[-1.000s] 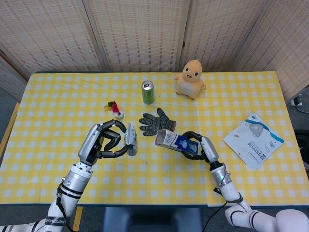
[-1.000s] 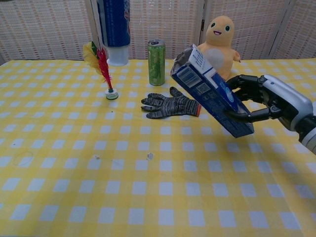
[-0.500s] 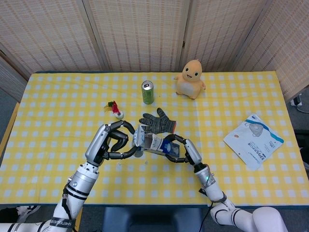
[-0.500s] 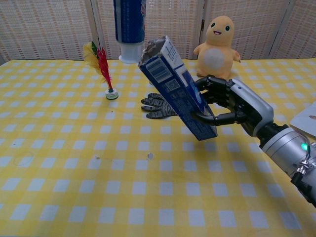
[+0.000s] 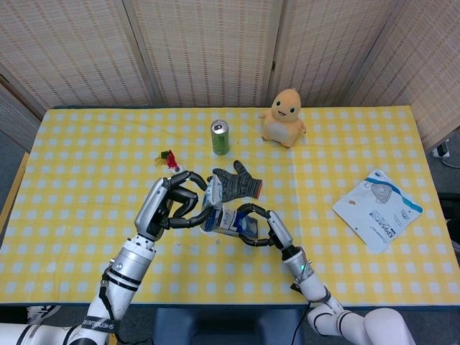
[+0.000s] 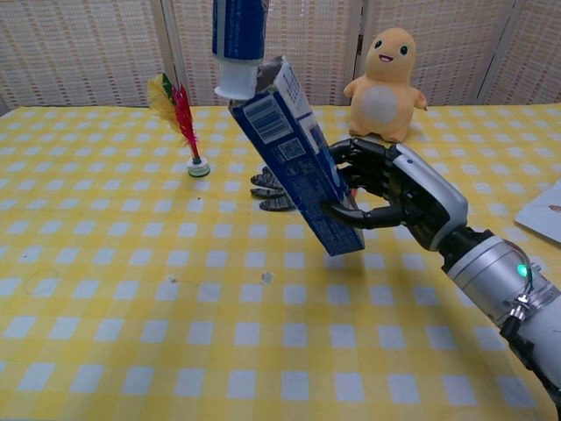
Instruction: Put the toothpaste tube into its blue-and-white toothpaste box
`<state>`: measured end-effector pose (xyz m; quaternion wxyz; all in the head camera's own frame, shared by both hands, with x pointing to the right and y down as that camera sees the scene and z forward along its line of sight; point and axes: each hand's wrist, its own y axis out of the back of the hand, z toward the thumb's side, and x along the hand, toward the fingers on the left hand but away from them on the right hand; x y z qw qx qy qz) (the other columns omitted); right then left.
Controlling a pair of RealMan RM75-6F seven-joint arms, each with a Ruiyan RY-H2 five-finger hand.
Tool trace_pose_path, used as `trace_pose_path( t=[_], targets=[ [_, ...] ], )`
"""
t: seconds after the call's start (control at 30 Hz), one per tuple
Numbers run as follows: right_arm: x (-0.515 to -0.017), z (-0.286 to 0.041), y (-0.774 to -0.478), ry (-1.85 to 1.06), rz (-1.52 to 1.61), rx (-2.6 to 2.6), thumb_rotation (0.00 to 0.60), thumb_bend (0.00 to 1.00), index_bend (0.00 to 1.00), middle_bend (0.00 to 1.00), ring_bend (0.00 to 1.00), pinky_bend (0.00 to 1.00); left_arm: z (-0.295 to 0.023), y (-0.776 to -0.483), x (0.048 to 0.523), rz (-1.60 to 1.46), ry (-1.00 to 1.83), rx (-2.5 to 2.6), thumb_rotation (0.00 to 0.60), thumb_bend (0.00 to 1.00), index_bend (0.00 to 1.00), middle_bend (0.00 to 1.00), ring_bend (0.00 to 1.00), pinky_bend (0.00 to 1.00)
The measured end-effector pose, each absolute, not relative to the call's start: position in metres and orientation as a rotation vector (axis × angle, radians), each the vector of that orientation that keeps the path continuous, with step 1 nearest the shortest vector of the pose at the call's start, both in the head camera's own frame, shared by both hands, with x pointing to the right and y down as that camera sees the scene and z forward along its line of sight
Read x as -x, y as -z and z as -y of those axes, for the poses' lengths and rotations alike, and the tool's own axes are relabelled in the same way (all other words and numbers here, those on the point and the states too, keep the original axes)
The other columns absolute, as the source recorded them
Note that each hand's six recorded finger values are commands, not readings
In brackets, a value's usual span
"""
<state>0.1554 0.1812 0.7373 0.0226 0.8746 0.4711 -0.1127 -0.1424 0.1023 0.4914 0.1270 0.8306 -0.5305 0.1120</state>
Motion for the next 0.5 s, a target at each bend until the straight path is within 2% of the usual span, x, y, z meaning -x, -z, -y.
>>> trace_pose_path(
  t=[0.5],
  targets=[
    [-0.154, -0.1837, -0.737, 0.262, -1.467, -2.662, 0.6, 0.3, 0.41, 0.36, 0.39, 0.31, -0.0957, -0.4878, 0.1339, 1.56, -0.332, -2.408, 0.6, 0.5, 0.98, 1.0, 1.0, 1.0]
  ],
)
